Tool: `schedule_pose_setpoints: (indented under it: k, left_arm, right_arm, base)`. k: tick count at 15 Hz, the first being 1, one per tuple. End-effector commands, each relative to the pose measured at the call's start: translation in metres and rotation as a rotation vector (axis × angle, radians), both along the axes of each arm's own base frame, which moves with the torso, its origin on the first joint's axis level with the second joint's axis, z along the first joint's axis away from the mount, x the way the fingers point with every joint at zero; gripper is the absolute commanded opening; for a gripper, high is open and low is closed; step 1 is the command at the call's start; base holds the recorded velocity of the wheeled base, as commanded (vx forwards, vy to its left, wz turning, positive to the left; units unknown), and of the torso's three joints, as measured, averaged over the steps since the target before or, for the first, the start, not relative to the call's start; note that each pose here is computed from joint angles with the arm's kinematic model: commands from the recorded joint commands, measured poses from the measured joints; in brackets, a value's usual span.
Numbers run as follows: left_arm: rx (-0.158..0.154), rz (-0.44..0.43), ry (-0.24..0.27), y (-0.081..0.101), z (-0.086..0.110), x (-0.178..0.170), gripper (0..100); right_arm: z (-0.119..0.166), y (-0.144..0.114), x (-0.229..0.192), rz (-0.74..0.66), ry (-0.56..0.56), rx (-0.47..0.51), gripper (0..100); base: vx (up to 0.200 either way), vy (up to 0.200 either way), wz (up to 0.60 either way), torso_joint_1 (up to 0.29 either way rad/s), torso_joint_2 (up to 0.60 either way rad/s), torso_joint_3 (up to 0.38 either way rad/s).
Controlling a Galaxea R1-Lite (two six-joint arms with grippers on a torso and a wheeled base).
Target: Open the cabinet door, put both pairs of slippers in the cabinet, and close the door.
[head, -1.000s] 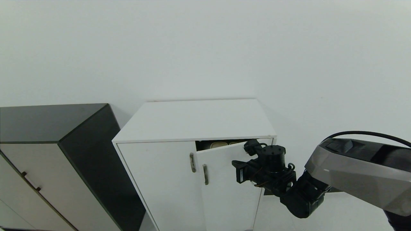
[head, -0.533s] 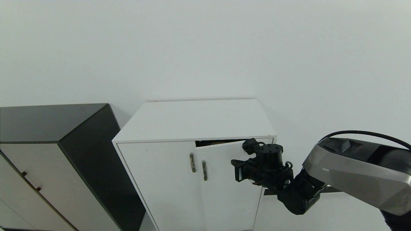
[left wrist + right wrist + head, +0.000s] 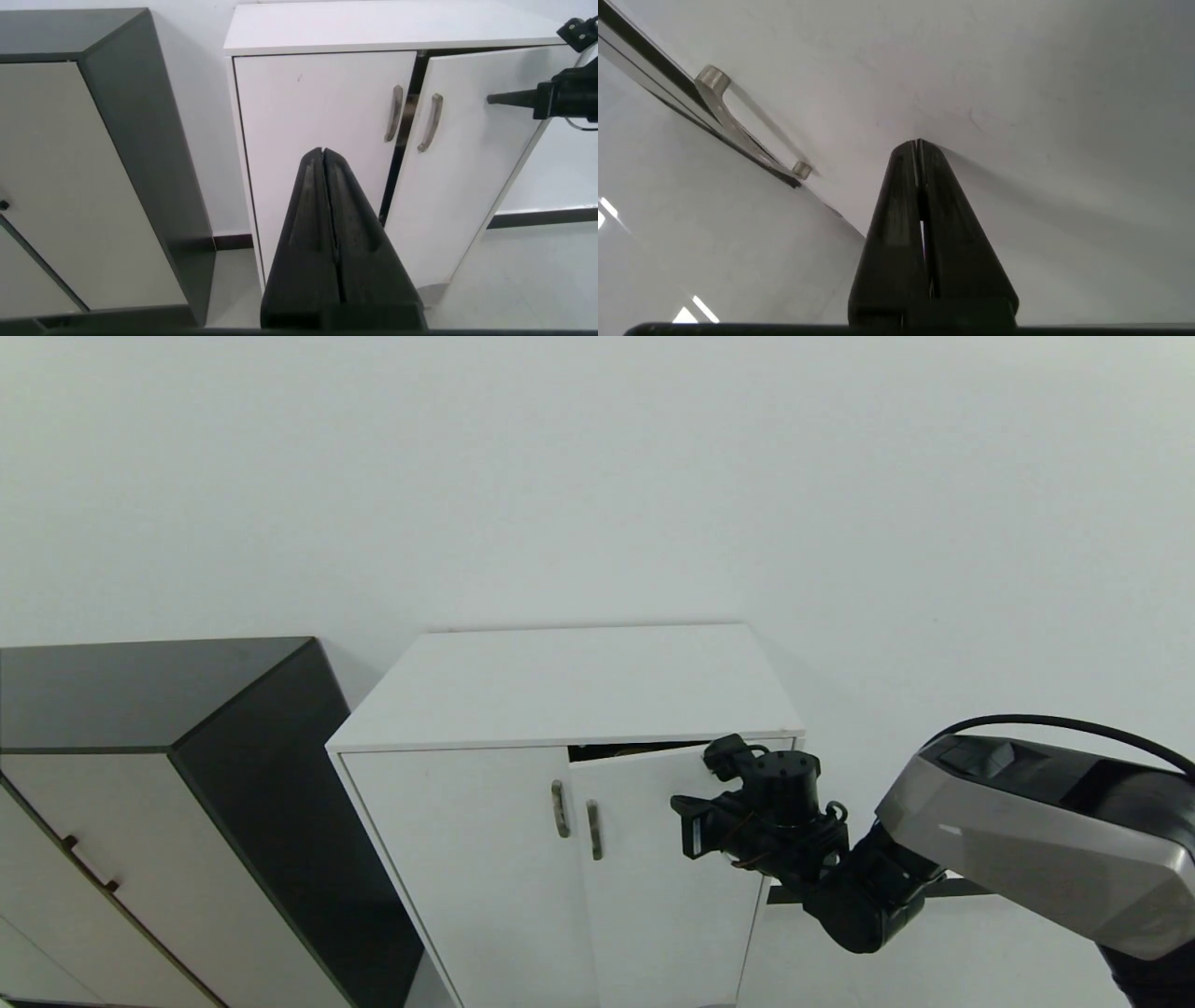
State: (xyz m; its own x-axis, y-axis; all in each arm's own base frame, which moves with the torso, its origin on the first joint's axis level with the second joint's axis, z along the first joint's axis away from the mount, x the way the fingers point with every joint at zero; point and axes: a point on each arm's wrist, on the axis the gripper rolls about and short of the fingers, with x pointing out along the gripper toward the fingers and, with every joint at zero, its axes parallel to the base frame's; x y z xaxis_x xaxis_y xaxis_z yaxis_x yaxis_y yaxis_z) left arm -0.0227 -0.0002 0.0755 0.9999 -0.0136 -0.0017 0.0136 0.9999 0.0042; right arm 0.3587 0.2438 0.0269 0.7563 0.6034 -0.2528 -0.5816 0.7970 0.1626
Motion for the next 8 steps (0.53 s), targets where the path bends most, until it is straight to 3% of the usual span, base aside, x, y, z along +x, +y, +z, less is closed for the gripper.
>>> schedule_pose_setpoints:
  k: [1,8]
  left_arm:
    - [0.0,0.0,0.001,0.0,0.0,0.0001,0]
    - [0.0,0.0,0.001,0.0,0.0,0.0001,0]
  right_arm:
    - [0.0012,0.0008,0.0019,-0.001,-0.006,0.005,0]
    - [0.0045,0.0016,0.0103,-0.01,-0.01,0.007,0]
  base:
    - [0.0,0.0,0.0,0.0,0.0,0.0]
    - [0.0,0.0,0.0,0.0,0.0,0.0]
